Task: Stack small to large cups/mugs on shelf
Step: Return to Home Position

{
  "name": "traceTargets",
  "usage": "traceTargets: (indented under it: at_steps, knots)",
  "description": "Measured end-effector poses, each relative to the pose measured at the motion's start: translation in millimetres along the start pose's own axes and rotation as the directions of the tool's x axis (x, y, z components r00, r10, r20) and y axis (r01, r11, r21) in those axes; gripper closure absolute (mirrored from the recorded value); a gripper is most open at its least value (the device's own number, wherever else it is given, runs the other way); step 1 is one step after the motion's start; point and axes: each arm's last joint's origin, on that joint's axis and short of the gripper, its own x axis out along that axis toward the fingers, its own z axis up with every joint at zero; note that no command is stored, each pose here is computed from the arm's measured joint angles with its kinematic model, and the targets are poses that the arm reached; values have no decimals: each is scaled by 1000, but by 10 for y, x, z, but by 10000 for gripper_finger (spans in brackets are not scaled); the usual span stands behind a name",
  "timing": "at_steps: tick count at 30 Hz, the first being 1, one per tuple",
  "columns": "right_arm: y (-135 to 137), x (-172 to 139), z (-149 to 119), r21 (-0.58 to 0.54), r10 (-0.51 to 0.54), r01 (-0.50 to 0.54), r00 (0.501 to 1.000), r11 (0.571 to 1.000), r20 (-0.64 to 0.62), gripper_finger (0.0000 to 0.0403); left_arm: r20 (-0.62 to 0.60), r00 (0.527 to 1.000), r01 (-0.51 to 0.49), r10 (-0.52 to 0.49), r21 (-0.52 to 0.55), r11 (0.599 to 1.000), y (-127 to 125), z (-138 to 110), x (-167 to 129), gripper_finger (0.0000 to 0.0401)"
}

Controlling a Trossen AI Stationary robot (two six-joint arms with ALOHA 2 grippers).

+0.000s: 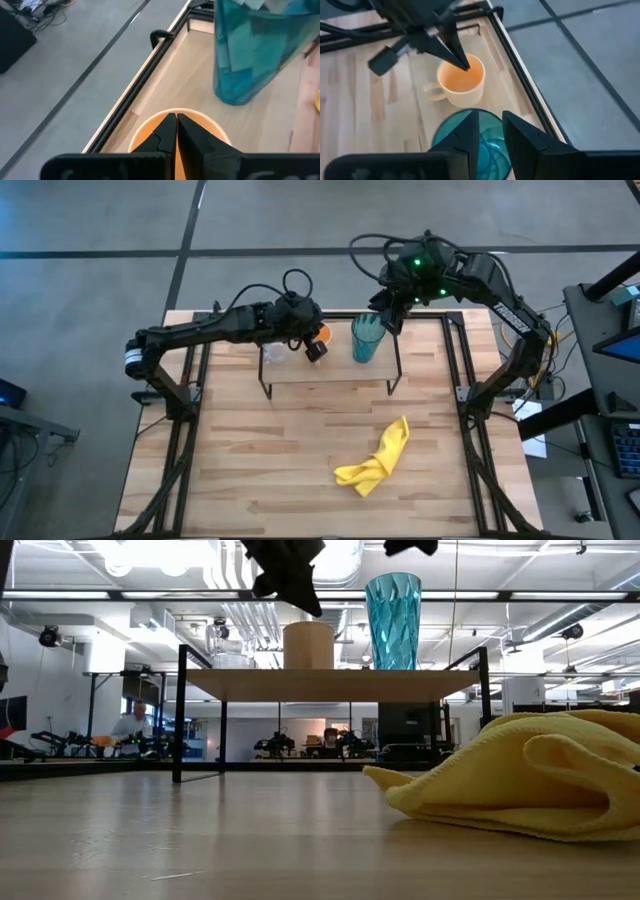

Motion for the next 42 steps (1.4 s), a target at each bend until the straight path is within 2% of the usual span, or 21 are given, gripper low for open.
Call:
traceTargets:
  at_steps: [3,6,10,17,21,25,28,30,33,40,42]
  knots:
    - [78,-66,31,-1,19,-19,1000,1000,19,337,10,1000,4,-4,-4,1000,17,11,-46,401]
    - [185,-119,5,20,49,-48,999,999,-18,356,29,999,23,-23,-10,1000,46,58,-192,401]
    - [375,-168,-69,21,93,-91,991,996,-96,389,94,993,81,-75,-64,995,97,136,-562,401]
    - [655,-321,-164,-16,162,-166,977,986,-136,394,210,971,131,-114,-71,989,266,79,-1325,401]
    - [733,-501,-236,23,108,-106,988,994,-114,394,269,956,144,-117,-82,986,440,-38,-1778,401]
    - [738,-677,-286,18,68,-67,995,998,-68,394,345,932,157,-114,-100,982,598,-163,-2156,401]
    - [742,-767,-322,100,74,-69,996,993,-49,394,400,910,169,-110,-114,979,691,-251,-2374,401]
    - [746,-811,-357,62,74,-72,996,995,-40,394,423,899,194,-109,-163,967,738,-324,-2481,401]
    - [755,-836,-385,-10,74,-74,997,997,25,394,429,897,204,-109,-181,962,776,-425,-2555,401]
    - [754,-869,-666,3,119,-121,976,993,183,394,367,923,221,-115,-262,940,769,-684,-2479,401]
    - [759,-862,-784,8,158,-164,959,986,236,394,368,923,234,-115,-299,925,788,-809,-2499,401]
